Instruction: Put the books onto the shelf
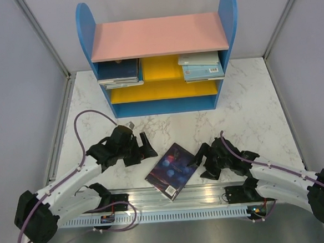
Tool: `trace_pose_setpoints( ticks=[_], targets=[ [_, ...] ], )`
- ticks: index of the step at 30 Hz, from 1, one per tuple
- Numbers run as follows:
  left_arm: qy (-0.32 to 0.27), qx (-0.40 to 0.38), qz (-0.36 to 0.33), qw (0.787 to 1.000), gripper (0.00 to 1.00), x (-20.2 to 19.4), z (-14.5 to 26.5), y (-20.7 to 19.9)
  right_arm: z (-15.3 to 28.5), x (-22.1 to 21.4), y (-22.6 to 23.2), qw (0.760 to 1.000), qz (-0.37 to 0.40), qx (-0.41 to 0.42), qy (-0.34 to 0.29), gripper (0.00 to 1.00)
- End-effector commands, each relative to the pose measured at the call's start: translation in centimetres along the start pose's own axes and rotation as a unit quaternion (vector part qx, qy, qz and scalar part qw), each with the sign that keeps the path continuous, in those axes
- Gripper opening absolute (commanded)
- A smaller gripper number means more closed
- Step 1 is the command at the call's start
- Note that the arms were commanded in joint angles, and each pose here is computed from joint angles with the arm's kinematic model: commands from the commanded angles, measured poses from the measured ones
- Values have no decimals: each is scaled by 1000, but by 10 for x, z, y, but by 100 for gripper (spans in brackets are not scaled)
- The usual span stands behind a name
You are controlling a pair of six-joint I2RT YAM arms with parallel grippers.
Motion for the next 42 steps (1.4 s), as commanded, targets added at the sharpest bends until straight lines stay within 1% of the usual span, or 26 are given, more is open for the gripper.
trace_pose_setpoints(
  ticks=[1,2,3,4,5,7,8,11,12,14,15,17,19,25,26,27,29,30,31,32,37,38,39,40,41,42],
  targets=[
    [41,-82,-63,994,100,-2,-26,-6,-13,3,-5,999,-17,16,-24,93],
    [53,-85,-58,993,100,-7,-32,-1,-16,4,-8,999,-20,10,-26,93],
    [52,-109,-59,991,100,-6,-37,-5,-19,4,-14,999,-27,6,-29,93],
    [58,-112,-55,990,100,-9,-41,-4,-22,4,-11,999,-26,19,-29,93],
    [72,-106,-46,991,100,-16,-48,3,-26,4,-16,999,-31,10,-30,93],
    [74,-110,-42,990,100,-19,-53,6,-31,3,-16,999,-36,24,-31,93],
    [88,-105,-33,990,100,-26,-57,12,-35,2,-19,999,-37,14,-31,93],
    [109,-119,-11,987,100,-41,-64,22,-45,-3,-22,999,-29,10,-33,93],
    [115,-123,-3,986,100,-45,-65,24,-47,-8,-19,999,-19,26,-27,93],
    [118,-141,20,983,100,-55,-67,30,-56,-11,-25,999,-25,12,-25,93],
    [117,-151,28,981,100,-58,-67,31,-58,-17,-21,999,-17,29,-16,93],
    [117,-170,52,977,100,-65,-66,34,-65,-21,-24,999,-22,23,-13,93],
    [114,-178,67,975,100,-69,-63,36,-68,-28,-17,999,-15,43,-3,92],
    [90,-198,71,973,99,-69,-53,35,-67,-33,9,996,9,88,-3,91],
    [87,-201,72,973,96,-69,-51,34,-67,-34,16,995,13,94,-1,91],
    [87,-200,74,973,79,-70,-50,35,-67,-34,14,996,20,81,0,90],
    [84,-204,74,973,66,-70,-48,34,-63,-35,18,996,25,85,-1,90],
    [83,-205,75,972,45,-69,-47,34,-62,-35,15,997,26,77,0,90],
    [87,-196,77,974,26,-71,-46,35,-60,-33,14,997,25,76,-6,90],
    [84,-193,78,975,2,-70,-45,35,-54,-34,14,996,26,86,-6,90],
    [71,-207,80,973,2,-69,-37,32,-36,-31,8,995,15,93,-19,91],
    [67,-211,79,972,2,-67,-34,30,-25,-32,19,992,22,122,-18,91],
    [55,-224,75,970,2,-63,-29,25,-22,-29,17,993,25,114,-32,92],
    [43,-235,71,968,2,-57,-23,18,-16,-28,23,991,31,124,-38,93],
    [46,-223,77,971,2,-57,-20,19,0,-29,40,984,45,164,-44,93],
    [29,-235,71,969,2,-52,-12,13,5,-28,42,984,49,164,-50,95]
  ],
)
Point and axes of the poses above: each gripper's point midway between its finger pads, its own z axis back along the fingers, its own y axis along the line the jaws close on, x = y × z, the point moved 8 cm from there along z, back along the fingers, and after that the axes turned 6 degrees about -z, right-handed, at the moved point
